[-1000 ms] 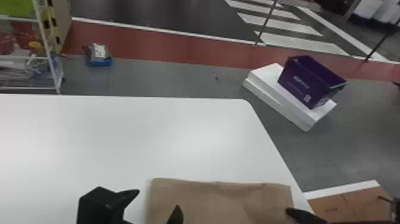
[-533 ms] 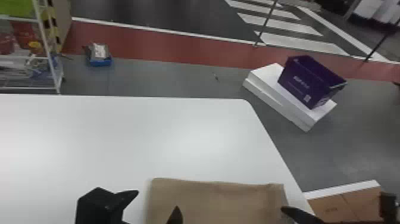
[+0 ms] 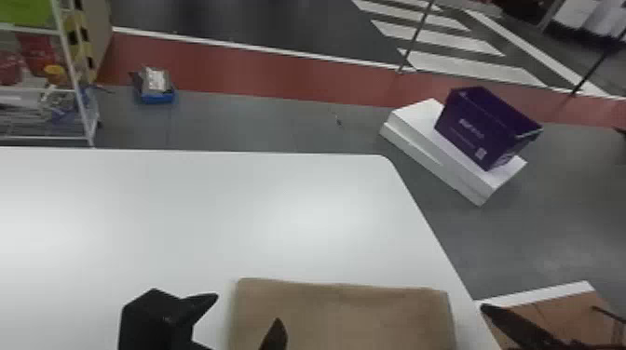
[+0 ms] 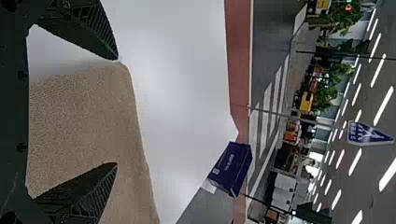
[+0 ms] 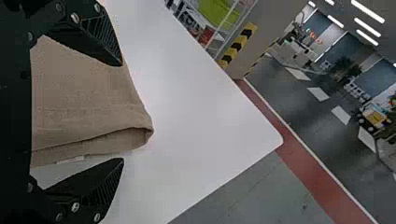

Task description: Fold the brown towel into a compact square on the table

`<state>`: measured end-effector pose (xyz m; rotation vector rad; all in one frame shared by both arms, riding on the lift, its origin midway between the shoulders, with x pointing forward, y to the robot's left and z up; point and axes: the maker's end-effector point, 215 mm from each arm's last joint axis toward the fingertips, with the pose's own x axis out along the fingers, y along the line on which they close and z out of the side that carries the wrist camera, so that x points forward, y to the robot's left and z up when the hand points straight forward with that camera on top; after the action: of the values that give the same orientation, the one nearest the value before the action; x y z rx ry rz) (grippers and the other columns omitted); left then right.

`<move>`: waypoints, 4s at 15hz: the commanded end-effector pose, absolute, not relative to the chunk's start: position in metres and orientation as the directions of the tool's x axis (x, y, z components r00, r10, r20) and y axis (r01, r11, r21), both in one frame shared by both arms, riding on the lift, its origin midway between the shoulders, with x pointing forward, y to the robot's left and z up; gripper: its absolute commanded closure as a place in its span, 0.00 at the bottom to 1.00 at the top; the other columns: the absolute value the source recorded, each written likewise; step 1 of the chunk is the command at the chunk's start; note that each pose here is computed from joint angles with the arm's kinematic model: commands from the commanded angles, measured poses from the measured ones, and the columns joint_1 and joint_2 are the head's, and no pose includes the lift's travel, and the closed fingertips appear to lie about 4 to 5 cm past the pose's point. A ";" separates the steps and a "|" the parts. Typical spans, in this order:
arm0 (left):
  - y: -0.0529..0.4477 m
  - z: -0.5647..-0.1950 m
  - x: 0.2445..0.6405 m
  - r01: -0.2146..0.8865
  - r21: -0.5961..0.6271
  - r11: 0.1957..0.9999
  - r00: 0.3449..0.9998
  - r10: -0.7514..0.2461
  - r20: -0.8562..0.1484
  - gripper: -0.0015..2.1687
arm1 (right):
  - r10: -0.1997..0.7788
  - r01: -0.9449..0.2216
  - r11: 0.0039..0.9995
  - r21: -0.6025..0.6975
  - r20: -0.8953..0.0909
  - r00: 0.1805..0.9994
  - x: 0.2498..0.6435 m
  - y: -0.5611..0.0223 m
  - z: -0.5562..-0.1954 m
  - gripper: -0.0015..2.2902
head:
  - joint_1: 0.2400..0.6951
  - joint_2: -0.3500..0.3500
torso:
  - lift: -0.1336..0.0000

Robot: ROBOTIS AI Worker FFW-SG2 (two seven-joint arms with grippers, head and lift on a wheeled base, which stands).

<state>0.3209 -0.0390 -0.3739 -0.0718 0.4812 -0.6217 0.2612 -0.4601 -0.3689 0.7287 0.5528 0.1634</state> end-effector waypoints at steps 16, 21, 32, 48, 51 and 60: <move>0.002 -0.312 0.352 0.493 -0.160 0.855 0.816 -0.518 -0.256 0.04 | 0.546 -0.325 0.805 0.496 -0.405 0.733 0.305 -0.338 -0.392 0.93 | 1.00 0.00 | 0.07; 0.090 -0.267 0.393 0.335 -0.087 0.938 0.936 -0.342 -0.081 0.04 | 0.560 -0.358 0.818 0.449 -0.488 0.669 0.303 -0.320 -0.413 0.93 | 1.00 0.00 | 0.07; 0.190 -0.250 0.395 0.182 -0.091 0.979 0.983 -0.182 0.007 0.04 | 0.567 -0.366 0.824 0.433 -0.630 0.530 0.300 -0.263 -0.462 0.93 | 1.00 0.29 | 0.07; 0.196 -0.254 0.396 0.183 -0.089 0.979 0.983 -0.184 -0.005 0.04 | 0.696 -0.504 0.709 0.494 -0.608 0.382 0.340 -0.107 -0.456 0.93 | 1.00 0.63 | 0.07; 0.199 -0.257 0.398 0.178 -0.086 0.980 0.984 -0.179 -0.008 0.04 | 0.703 -0.503 0.703 0.503 -0.597 0.386 0.340 -0.100 -0.452 0.93 | 1.00 0.70 | 0.07; 0.187 -0.269 0.397 0.190 -0.102 0.976 0.979 -0.196 -0.048 0.04 | 0.662 -0.539 0.746 0.391 -0.359 0.658 0.377 -0.186 -0.371 0.30 | 1.00 0.62 | 0.07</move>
<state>0.3991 0.1898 -0.2652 -0.0917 0.0471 -0.1925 0.3623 -0.1555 -0.3958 0.2925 0.6479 0.7296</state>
